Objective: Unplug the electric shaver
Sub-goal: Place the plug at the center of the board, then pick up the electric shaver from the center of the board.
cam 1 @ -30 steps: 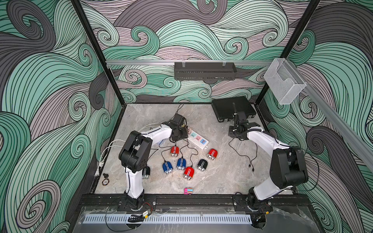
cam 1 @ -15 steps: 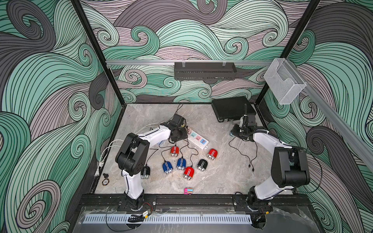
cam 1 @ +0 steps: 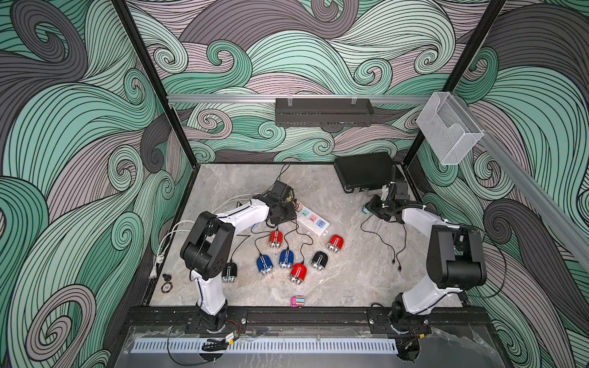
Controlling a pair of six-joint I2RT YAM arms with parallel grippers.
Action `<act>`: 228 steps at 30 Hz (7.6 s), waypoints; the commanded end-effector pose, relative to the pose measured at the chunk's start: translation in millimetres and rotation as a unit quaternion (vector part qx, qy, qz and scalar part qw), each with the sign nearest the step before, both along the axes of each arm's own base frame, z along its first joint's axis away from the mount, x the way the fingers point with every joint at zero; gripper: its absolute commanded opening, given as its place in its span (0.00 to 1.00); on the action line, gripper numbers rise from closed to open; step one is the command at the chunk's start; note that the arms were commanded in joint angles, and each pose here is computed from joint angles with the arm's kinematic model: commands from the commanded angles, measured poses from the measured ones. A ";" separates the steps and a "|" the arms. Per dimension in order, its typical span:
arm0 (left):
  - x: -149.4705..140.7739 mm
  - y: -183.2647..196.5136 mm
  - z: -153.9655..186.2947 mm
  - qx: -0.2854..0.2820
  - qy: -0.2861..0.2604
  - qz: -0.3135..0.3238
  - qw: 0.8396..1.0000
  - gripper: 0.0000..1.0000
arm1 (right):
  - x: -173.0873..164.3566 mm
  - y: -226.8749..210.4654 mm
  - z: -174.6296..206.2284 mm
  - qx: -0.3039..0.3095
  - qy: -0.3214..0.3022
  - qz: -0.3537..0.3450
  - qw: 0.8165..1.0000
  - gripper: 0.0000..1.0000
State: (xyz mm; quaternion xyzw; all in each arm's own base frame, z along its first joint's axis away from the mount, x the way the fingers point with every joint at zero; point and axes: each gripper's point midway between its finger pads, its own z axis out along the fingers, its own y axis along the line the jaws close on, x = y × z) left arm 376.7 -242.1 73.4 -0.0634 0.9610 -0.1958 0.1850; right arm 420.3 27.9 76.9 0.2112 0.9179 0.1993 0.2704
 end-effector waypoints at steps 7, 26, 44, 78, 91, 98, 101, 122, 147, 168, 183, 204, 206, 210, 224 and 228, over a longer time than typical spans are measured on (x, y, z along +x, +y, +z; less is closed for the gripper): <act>-10.5 7.3 6.0 0.013 -0.007 -0.007 1.000 0.54 | 12.4 1.4 -3.7 0.049 -0.008 -0.009 0.999 0.30; -17.1 10.5 4.4 0.009 -0.009 -0.004 1.000 0.54 | 14.2 -6.5 -29.7 0.061 0.020 -0.026 0.998 0.30; -16.4 9.6 5.3 0.010 -0.010 -0.004 1.000 0.54 | 4.5 -22.1 -30.9 0.068 0.030 -0.052 0.996 0.49; -25.5 12.0 36.9 0.036 -0.048 -0.022 0.998 0.65 | -54.3 -52.2 9.6 -0.029 0.006 -0.090 0.995 0.70; -48.1 -11.3 58.8 0.064 -0.082 -0.075 0.992 0.72 | -70.5 -15.9 73.6 -0.104 -0.067 -0.018 0.992 0.69; -55.5 -18.0 59.4 0.078 -0.082 -0.092 0.989 0.73 | -78.9 14.2 81.9 -0.122 -0.068 0.035 0.990 0.68; -60.2 -17.2 60.8 0.088 -0.085 -0.096 0.988 0.72 | -80.4 28.2 88.0 -0.106 -0.074 0.058 0.990 0.68; -124.9 -14.9 55.0 0.111 -0.096 -0.132 0.980 0.72 | -113.0 117.6 74.5 -0.109 -0.065 0.203 0.971 0.67; -203.8 -29.4 -2.6 0.202 -0.062 -0.264 0.941 0.71 | -119.1 128.3 40.4 -0.113 -0.034 0.214 0.970 0.67; -220.6 -38.7 -34.8 0.257 -0.046 -0.273 0.926 0.70 | -122.8 126.9 32.9 -0.113 -0.026 0.212 0.970 0.67; -226.1 -44.4 -52.4 0.250 -0.011 -0.261 0.933 0.68 | -117.1 132.6 35.3 -0.108 -0.024 0.215 0.970 0.67; -233.6 -43.4 -74.1 0.230 0.027 -0.268 0.935 0.64 | -114.7 133.0 35.0 -0.107 -0.025 0.211 0.971 0.66; -232.7 -41.2 -73.9 0.234 0.026 -0.266 0.935 0.62 | -115.1 132.4 34.4 -0.108 -0.024 0.211 0.971 0.67; -230.8 -38.7 -69.4 0.237 0.019 -0.264 0.935 0.53 | -115.1 132.3 33.8 -0.107 -0.024 0.209 0.972 0.66; -207.4 -36.1 -16.1 0.202 -0.066 -0.243 0.946 0.48 | -122.5 149.4 40.0 -0.047 -0.043 0.222 0.973 0.66; -202.4 -37.7 -11.1 0.180 -0.069 -0.237 0.952 0.48 | -127.2 153.9 44.1 -0.031 -0.048 0.228 0.972 0.67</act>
